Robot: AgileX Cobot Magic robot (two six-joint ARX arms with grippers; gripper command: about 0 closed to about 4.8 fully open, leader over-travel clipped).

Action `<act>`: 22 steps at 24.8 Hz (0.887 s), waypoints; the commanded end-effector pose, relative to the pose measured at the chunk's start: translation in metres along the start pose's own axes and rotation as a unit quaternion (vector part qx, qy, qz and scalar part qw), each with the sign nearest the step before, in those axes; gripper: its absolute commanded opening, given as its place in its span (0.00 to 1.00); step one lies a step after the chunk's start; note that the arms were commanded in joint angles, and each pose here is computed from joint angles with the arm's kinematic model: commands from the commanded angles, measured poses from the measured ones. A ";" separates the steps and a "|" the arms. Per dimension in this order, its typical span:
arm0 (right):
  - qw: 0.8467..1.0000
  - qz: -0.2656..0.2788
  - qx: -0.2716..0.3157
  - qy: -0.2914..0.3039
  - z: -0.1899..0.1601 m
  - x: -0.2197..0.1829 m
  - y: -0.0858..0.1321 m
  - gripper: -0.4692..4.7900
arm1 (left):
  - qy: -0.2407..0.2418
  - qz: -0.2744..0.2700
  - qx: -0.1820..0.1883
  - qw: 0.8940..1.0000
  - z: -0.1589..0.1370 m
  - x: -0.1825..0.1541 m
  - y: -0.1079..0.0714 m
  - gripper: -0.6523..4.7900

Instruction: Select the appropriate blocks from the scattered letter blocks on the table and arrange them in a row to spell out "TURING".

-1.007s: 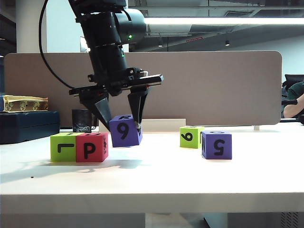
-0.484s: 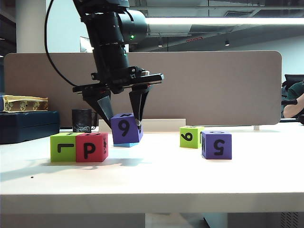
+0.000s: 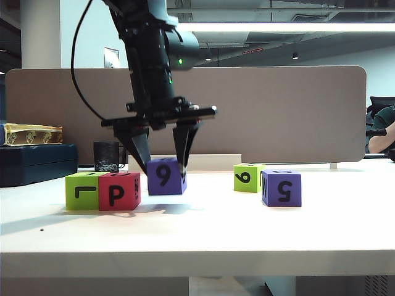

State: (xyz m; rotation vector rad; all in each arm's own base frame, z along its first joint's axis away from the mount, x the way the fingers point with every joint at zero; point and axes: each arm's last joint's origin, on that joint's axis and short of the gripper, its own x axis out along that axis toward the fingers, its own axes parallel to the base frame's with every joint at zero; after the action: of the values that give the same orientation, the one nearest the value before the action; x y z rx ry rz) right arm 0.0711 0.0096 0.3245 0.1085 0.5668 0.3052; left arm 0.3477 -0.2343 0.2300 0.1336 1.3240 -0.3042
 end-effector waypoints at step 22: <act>0.989 0.148 -0.006 -0.005 0.002 -0.003 0.009 0.09 | 0.040 0.001 -0.001 0.999 0.000 0.025 0.003 0.63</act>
State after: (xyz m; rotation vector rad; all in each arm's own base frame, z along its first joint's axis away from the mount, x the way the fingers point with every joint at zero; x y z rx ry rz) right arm 0.0679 0.0172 0.3265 0.1910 0.5582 0.5907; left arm 0.3531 -0.2349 0.2089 0.1406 1.3930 -0.2942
